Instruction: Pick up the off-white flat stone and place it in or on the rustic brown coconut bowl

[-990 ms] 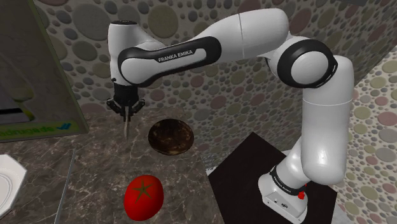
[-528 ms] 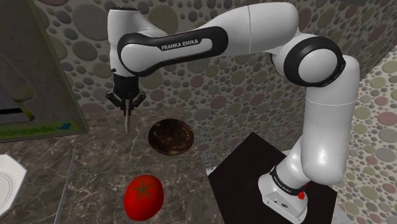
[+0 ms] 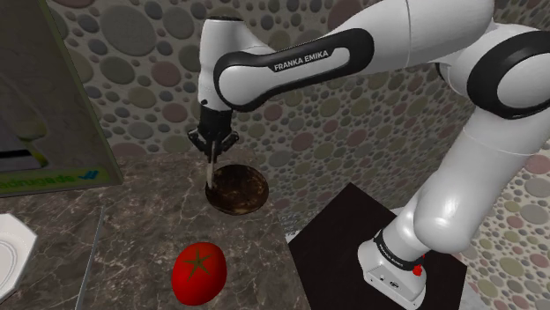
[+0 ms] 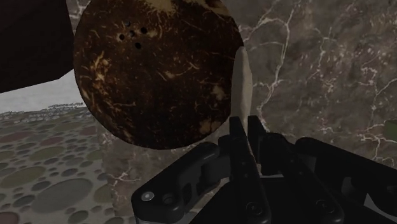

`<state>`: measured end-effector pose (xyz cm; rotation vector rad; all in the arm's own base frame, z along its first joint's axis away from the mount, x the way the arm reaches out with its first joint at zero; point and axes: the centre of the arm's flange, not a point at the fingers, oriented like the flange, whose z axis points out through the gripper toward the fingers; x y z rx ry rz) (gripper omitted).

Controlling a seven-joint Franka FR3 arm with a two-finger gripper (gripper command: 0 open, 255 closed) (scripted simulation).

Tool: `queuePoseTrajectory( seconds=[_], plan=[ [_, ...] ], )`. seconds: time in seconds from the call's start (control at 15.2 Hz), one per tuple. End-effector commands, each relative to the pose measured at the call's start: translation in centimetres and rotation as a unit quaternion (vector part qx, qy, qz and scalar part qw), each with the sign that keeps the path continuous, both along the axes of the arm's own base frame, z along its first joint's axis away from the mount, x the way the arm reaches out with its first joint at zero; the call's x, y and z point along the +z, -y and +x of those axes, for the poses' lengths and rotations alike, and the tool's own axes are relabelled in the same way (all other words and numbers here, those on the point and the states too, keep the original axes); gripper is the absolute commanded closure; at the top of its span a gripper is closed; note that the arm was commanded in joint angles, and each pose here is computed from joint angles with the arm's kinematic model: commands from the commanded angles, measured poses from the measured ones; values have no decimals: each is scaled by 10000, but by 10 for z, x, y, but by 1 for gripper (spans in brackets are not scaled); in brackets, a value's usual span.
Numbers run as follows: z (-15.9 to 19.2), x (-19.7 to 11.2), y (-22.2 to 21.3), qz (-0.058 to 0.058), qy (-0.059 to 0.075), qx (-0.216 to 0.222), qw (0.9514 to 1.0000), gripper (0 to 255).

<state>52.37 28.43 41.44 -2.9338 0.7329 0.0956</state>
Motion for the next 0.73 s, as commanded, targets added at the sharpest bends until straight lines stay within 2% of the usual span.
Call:
queuePoseTrajectory(
  seconds=[0.0, 0.26, 0.66],
  plan=[
    [-21, 0, 17, -3, -1, -2, 10000, 255],
    [-58, 2, 51, -3, -1, -2, 10000, 255],
    [-58, -30, 51, -3, -1, -2, 10000, 255]
  ],
)
